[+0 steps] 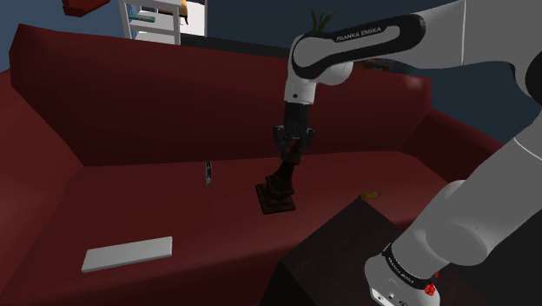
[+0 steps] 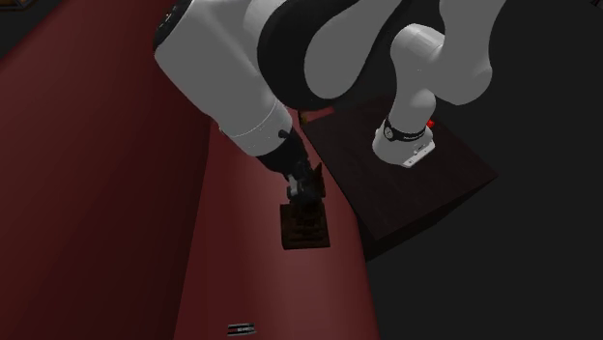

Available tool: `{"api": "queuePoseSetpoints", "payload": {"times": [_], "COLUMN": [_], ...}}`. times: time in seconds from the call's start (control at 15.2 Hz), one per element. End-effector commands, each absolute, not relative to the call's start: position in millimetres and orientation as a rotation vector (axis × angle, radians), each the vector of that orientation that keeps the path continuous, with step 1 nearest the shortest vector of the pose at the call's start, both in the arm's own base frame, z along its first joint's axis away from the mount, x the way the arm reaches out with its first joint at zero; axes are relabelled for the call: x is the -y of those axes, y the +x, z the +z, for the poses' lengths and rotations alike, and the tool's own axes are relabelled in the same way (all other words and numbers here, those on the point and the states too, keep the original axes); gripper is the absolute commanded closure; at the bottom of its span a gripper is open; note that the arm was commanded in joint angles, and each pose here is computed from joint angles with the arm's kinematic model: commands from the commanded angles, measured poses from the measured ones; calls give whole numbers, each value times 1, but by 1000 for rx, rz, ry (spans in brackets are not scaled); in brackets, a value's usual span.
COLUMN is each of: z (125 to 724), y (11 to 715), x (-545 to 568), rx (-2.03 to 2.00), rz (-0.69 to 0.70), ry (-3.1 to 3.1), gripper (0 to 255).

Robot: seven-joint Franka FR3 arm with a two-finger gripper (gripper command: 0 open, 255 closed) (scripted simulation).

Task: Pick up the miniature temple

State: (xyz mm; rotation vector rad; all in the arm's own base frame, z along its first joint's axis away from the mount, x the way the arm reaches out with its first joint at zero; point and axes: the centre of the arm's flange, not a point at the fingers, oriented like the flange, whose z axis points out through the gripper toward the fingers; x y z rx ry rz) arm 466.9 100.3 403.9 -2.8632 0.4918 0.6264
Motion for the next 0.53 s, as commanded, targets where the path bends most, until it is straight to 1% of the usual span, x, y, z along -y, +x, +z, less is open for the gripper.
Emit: {"api": "queuePoseSetpoints", "payload": {"times": [0.0, 0.33, 0.46], "z": [415, 441, 442], "y": [467, 467, 467], "x": [-101, -101, -101], "rx": [-492, -492, -492], "rz": [625, 625, 625], "ry": [-2863, -2863, -2863], "gripper": [255, 255, 255]}}
